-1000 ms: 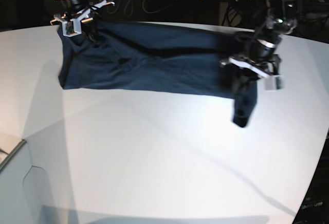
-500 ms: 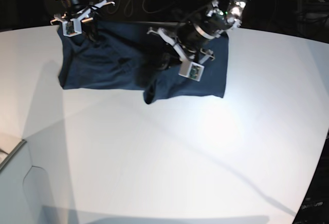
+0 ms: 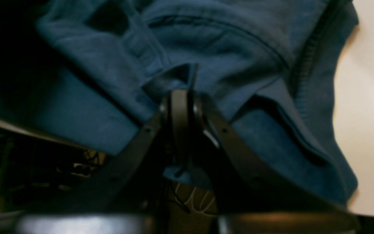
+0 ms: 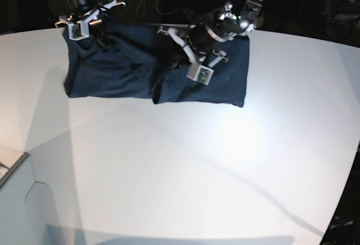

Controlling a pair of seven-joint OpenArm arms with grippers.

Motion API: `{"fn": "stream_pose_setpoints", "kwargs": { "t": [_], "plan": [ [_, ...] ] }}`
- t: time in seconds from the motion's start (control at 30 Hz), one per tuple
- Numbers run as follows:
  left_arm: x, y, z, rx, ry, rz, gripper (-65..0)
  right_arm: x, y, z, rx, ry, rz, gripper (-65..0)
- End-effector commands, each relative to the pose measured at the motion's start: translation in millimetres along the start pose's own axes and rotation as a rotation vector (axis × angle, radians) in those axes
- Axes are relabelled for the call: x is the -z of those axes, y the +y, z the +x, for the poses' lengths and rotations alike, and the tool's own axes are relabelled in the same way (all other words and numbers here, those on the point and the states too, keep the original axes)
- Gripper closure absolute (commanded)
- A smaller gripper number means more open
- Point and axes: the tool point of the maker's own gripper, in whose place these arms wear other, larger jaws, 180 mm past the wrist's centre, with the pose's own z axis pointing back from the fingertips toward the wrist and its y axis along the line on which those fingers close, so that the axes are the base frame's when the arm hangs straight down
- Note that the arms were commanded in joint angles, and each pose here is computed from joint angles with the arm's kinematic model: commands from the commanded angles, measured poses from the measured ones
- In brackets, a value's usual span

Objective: Layout the t-shirt on the table in an organized manner, then fold the t-shirt properly
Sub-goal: 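Fold the strip end with the left gripper toward the right gripper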

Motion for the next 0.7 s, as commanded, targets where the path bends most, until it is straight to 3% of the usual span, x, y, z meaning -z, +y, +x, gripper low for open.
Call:
{"fn": "stream_pose_setpoints", "kwargs": {
  "t": [0.0,0.07,0.2,0.3,0.5,0.67],
  "plan": [
    [3,-12,18,0.007,-0.052,-0.037,-0.3,-1,-1,11,-0.002,-0.042,-0.002,0.0],
    [3,-17,15,0.018,-0.045,-0.049,-4.3,-1,-1,12,-0.003,-0.044,-0.002,0.0],
    [1,-19,15,0.021,-0.046,-0.058,-26.9,-3,-2,24,-0.023,-0.071,-0.001,0.0],
    [-1,-22,18,0.026,-0.056,-0.065,-41.0,-5,-1,35,-0.035,-0.098,-0.002,-8.5],
    [-12,-24,32,0.044,-0.098,-0.066,-42.5,-10,1,56,-0.041,-0.153,-0.011,-27.7],
    [-27,4,33,0.106,-0.087,-0.018,-42.5,-5,-23,66,-0.013,-0.17,-0.11,-36.0]
  ]
}}
